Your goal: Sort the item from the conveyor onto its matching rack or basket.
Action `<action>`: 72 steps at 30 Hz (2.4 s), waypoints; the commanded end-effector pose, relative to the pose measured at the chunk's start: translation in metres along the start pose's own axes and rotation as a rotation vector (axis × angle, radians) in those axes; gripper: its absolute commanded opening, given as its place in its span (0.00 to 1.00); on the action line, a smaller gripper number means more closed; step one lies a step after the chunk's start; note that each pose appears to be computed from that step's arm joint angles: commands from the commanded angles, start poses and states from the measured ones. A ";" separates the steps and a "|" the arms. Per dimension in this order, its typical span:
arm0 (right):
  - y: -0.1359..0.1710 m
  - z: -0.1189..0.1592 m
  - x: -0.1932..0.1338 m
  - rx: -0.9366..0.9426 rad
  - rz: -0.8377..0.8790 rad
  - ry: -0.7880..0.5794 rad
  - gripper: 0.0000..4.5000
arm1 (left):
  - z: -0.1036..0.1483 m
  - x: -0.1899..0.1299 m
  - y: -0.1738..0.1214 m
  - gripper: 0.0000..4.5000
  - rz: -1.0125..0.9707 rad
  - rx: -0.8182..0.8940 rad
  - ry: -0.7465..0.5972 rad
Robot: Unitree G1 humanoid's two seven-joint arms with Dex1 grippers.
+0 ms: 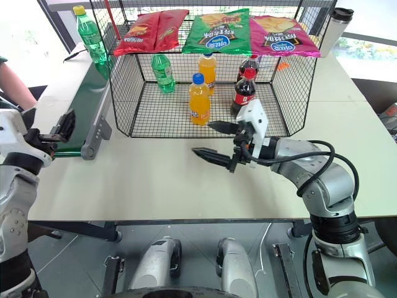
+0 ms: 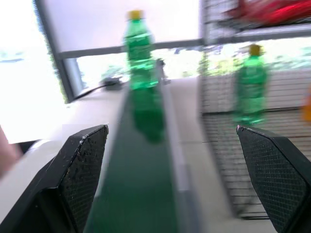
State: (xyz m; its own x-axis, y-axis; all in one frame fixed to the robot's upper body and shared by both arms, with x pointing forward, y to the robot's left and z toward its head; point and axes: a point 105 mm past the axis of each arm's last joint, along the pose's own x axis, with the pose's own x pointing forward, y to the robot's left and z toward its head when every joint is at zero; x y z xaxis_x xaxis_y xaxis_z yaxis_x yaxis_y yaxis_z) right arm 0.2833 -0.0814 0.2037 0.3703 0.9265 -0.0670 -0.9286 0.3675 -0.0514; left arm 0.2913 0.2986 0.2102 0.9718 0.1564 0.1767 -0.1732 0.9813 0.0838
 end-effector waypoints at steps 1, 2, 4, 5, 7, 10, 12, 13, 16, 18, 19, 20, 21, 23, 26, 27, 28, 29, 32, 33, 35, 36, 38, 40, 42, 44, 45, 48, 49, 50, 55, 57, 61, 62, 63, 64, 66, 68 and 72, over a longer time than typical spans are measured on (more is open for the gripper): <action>0.012 0.012 0.004 -0.055 0.042 -0.020 1.00 | 0.008 0.008 0.017 0.98 0.075 0.067 -0.018; 0.014 0.013 0.004 -0.055 0.048 -0.024 1.00 | 0.006 0.012 0.017 0.98 0.071 0.058 -0.016; 0.017 0.013 0.004 -0.055 0.054 -0.030 1.00 | 0.002 0.019 0.018 0.98 0.062 0.050 0.002; 0.018 0.013 0.004 -0.053 0.054 -0.032 1.00 | 0.000 0.023 0.018 0.98 0.058 0.040 0.005; 0.019 0.012 0.002 -0.050 0.054 -0.034 1.00 | -0.003 0.029 0.020 0.98 0.051 0.030 0.010; 0.018 0.009 0.000 -0.047 0.035 -0.026 1.00 | -0.005 0.036 0.014 0.98 0.006 0.025 0.004; 0.017 0.006 -0.001 -0.047 0.019 -0.018 1.00 | -0.008 0.041 0.010 0.98 -0.012 0.019 0.005; 0.016 0.005 -0.002 -0.045 0.011 -0.016 1.00 | -0.009 0.042 0.009 0.98 -0.018 0.023 0.006; 0.013 0.002 -0.003 -0.040 -0.008 -0.011 1.00 | -0.010 0.046 0.007 0.98 -0.025 0.020 -0.001; 0.012 0.001 -0.003 -0.039 -0.017 -0.008 1.00 | -0.010 0.047 0.006 0.98 -0.023 0.020 -0.005; 0.012 0.000 -0.003 -0.038 -0.020 -0.009 1.00 | -0.010 0.048 0.005 0.98 -0.023 0.022 -0.007; 0.011 0.000 -0.004 -0.037 -0.024 -0.008 1.00 | -0.010 0.049 0.005 0.98 -0.024 0.026 -0.009; 0.011 -0.001 -0.004 -0.037 -0.026 -0.008 1.00 | -0.010 0.049 0.005 0.98 -0.025 0.028 -0.012; 0.010 -0.001 -0.004 -0.036 -0.032 -0.008 1.00 | -0.009 0.049 0.004 0.98 -0.025 0.032 -0.015; 0.009 -0.002 -0.005 -0.035 -0.039 -0.008 1.00 | -0.008 0.049 0.006 0.98 -0.020 0.041 -0.019; 0.009 -0.002 -0.005 -0.035 -0.040 -0.008 1.00 | -0.008 0.049 0.006 0.98 -0.018 0.041 -0.021; 0.009 -0.003 -0.005 -0.035 -0.041 -0.007 1.00 | -0.008 0.049 0.007 0.98 -0.016 0.039 -0.022; 0.010 -0.003 -0.005 -0.035 -0.040 -0.007 1.00 | -0.008 0.049 0.007 0.98 -0.016 0.040 -0.022; 0.010 -0.003 -0.005 -0.035 -0.041 -0.005 1.00 | -0.008 0.049 0.006 0.98 -0.021 0.036 -0.025; 0.009 -0.003 -0.005 -0.035 -0.043 -0.004 1.00 | -0.008 0.049 0.006 0.98 -0.021 0.037 -0.026; 0.009 -0.003 -0.006 -0.035 -0.046 -0.001 1.00 | -0.008 0.049 0.006 0.98 -0.020 0.027 -0.028; 0.009 -0.003 -0.006 -0.034 -0.047 0.000 1.00 | -0.008 0.049 0.006 0.98 -0.018 0.021 -0.030; 0.009 -0.004 -0.006 -0.033 -0.049 0.003 1.00 | -0.008 0.048 0.007 0.98 -0.014 0.025 -0.030; 0.008 -0.004 -0.006 -0.032 -0.051 0.005 1.00 | -0.008 0.048 0.008 0.98 -0.010 0.027 -0.031; 0.008 -0.005 -0.007 -0.031 -0.053 0.006 1.00 | -0.008 0.049 0.009 0.98 -0.006 0.025 -0.032; 0.007 -0.005 -0.007 -0.031 -0.055 0.006 1.00 | -0.009 0.049 0.009 0.98 -0.005 0.028 -0.029; 0.007 -0.005 -0.007 -0.031 -0.056 0.007 1.00 | -0.010 0.049 0.009 0.98 -0.005 0.029 -0.027; 0.006 -0.006 -0.007 -0.029 -0.060 0.009 1.00 | -0.011 0.050 0.008 0.98 -0.007 0.032 -0.025; 0.006 -0.006 -0.007 -0.028 -0.061 0.010 1.00 | -0.011 0.050 0.007 0.98 -0.010 0.033 -0.025; 0.006 -0.006 -0.007 -0.027 -0.063 0.011 1.00 | -0.011 0.049 0.007 0.98 -0.009 0.033 -0.025; 0.005 -0.006 -0.008 -0.026 -0.068 0.012 1.00 | -0.009 0.046 0.004 0.63 -0.023 0.028 -0.036; 0.004 -0.006 -0.008 -0.027 -0.069 0.013 1.00 | -0.007 0.044 0.002 0.63 -0.031 0.019 -0.047; 0.002 -0.006 -0.009 -0.029 -0.076 0.020 1.00 | 0.025 0.037 -0.038 0.63 -0.207 -0.067 -0.160; 0.000 -0.007 -0.010 -0.029 -0.079 0.022 1.00 | 0.033 0.033 -0.050 0.63 -0.265 -0.088 -0.183; -0.001 -0.007 -0.011 -0.030 -0.085 0.025 1.00 | 0.041 0.029 -0.070 0.63 -0.351 -0.109 -0.196; -0.003 -0.008 -0.012 -0.031 -0.089 0.028 1.00 | 0.045 0.025 -0.083 0.63 -0.409 -0.123 -0.202; -0.007 -0.009 -0.015 -0.032 -0.107 0.031 1.00 | 0.046 0.016 -0.120 0.63 -0.582 -0.167 -0.167; -0.010 -0.010 -0.018 -0.031 -0.119 0.031 1.00 | 0.045 0.013 -0.141 0.63 -0.658 -0.176 -0.146; -0.013 -0.012 -0.021 -0.028 -0.144 0.030 1.00 | 0.022 0.036 -0.175 0.63 -0.680 -0.160 -0.079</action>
State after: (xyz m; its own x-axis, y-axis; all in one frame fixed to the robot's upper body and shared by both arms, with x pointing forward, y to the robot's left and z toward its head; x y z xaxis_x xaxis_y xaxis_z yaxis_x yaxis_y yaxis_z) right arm 0.2885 -0.1028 0.1820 0.4860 0.8650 -0.1246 -0.8737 0.4840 -0.0483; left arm 0.3434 0.1328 0.2156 0.8353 -0.5206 0.1769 0.5278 0.8493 0.0075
